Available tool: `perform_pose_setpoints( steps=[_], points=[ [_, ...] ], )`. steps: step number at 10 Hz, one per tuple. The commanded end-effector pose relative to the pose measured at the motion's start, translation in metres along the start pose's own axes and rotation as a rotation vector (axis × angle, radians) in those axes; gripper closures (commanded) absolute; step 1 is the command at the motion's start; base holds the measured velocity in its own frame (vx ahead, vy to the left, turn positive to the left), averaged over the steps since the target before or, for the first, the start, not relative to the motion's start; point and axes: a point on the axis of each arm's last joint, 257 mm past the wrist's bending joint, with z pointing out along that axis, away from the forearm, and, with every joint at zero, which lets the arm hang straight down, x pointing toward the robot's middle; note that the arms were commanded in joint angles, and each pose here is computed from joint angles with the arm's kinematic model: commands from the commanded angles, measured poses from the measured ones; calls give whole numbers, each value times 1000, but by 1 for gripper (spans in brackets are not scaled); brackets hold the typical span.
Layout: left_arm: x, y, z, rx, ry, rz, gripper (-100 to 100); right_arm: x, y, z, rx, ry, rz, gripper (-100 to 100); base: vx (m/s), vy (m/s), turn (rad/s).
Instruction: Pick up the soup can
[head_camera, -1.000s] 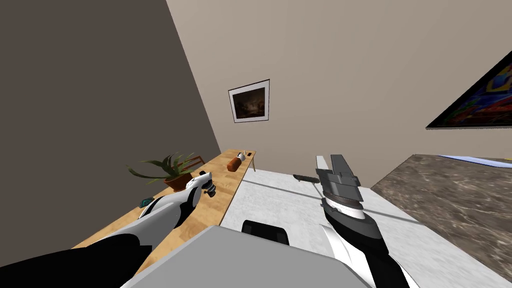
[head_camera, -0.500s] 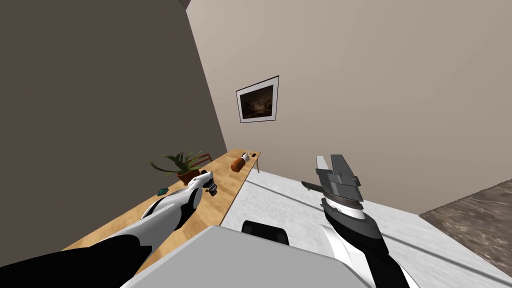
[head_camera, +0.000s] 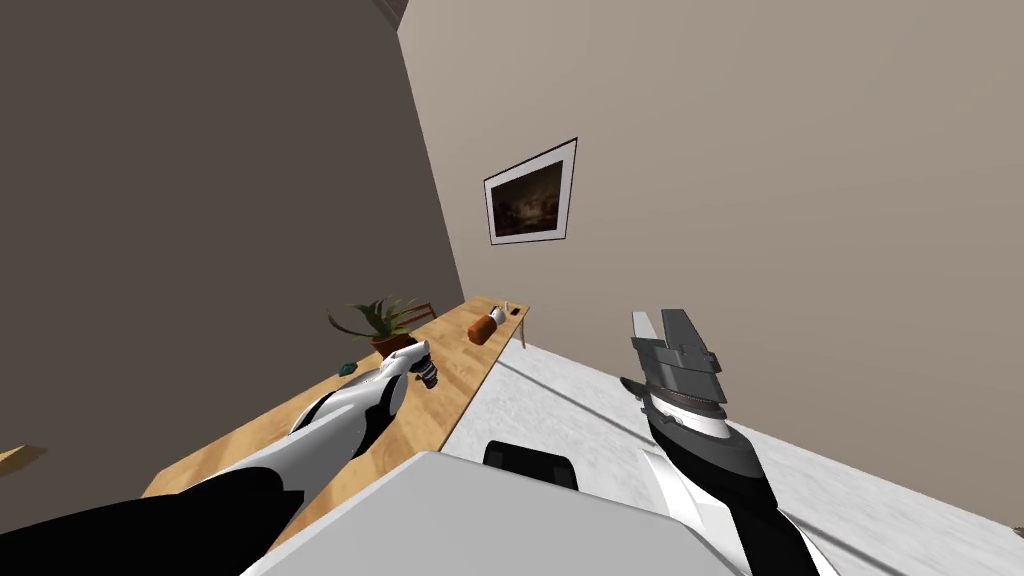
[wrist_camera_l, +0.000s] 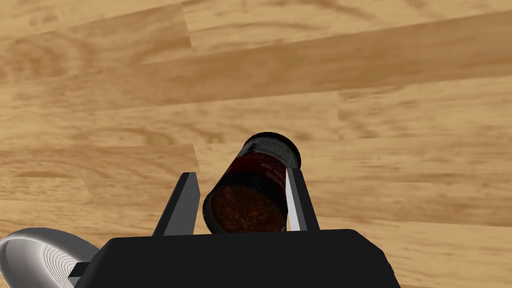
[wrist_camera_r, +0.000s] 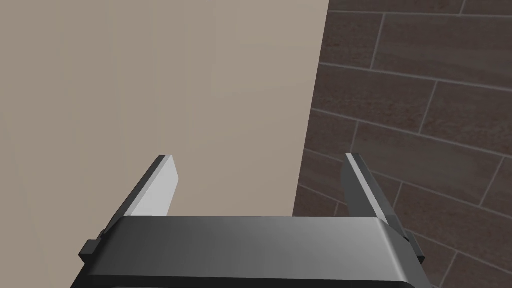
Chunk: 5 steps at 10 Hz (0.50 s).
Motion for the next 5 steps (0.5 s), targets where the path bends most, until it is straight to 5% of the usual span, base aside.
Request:
perform_pose_setpoints(
  steps=[1, 5],
  points=[
    [11, 4, -2, -9, 14, 52, 100, 0, 0, 0, 0, 0, 0, 0, 75, -41, 281],
    [31, 12, -6, -21, 42, 153, 100, 0, 0, 0, 0, 0, 0, 0, 97, -70, 278]
  ],
)
